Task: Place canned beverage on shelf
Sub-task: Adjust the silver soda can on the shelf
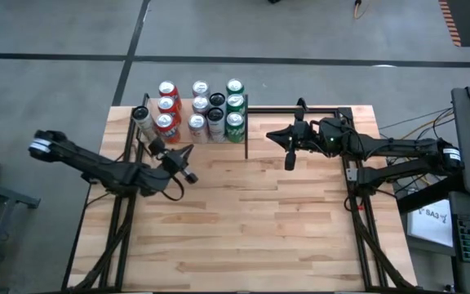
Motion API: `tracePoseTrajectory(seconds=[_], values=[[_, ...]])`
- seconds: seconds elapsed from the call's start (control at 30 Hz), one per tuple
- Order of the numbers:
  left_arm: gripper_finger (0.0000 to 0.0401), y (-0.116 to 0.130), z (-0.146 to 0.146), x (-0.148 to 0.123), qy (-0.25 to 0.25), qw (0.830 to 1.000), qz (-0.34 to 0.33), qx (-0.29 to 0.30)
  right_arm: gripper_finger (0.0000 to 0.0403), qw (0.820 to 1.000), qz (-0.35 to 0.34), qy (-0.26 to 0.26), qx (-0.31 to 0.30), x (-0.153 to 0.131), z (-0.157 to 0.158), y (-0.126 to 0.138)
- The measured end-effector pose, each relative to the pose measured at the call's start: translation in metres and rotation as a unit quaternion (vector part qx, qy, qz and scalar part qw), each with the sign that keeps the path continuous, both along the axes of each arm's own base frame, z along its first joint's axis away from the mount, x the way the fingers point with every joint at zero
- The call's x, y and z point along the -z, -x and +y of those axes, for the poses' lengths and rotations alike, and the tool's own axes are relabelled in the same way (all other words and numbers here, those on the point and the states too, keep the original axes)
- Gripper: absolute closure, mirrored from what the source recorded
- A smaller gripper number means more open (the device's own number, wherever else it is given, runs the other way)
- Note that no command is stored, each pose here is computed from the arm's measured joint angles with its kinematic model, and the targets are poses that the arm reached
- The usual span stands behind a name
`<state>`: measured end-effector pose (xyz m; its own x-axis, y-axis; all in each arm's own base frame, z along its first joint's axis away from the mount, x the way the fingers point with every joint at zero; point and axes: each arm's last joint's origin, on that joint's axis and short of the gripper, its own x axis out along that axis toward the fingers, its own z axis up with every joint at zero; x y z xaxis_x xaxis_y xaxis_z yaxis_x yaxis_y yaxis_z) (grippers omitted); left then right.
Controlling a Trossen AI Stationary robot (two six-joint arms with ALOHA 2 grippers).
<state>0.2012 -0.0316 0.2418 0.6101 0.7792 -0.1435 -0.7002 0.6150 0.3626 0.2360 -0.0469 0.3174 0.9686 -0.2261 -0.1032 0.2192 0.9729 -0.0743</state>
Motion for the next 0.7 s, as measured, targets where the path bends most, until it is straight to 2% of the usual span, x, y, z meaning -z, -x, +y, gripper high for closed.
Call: tracePoseTrajectory(seconds=[0.17, 0.7], values=[[0.0401, -0.013, 0.002, 0.002, -0.012, 0.999, 0.011, -0.037, 0.0394, 1.0, 0.004, -0.001, 0.0, 0.001, 0.0, 0.0], [0.0401, -0.031, 0.016, 0.01, -0.015, 0.996, 0.031, -0.083, 0.0394, 1.0, 0.022, -0.001, -0.006, 0.004, 0.002, 0.0]])
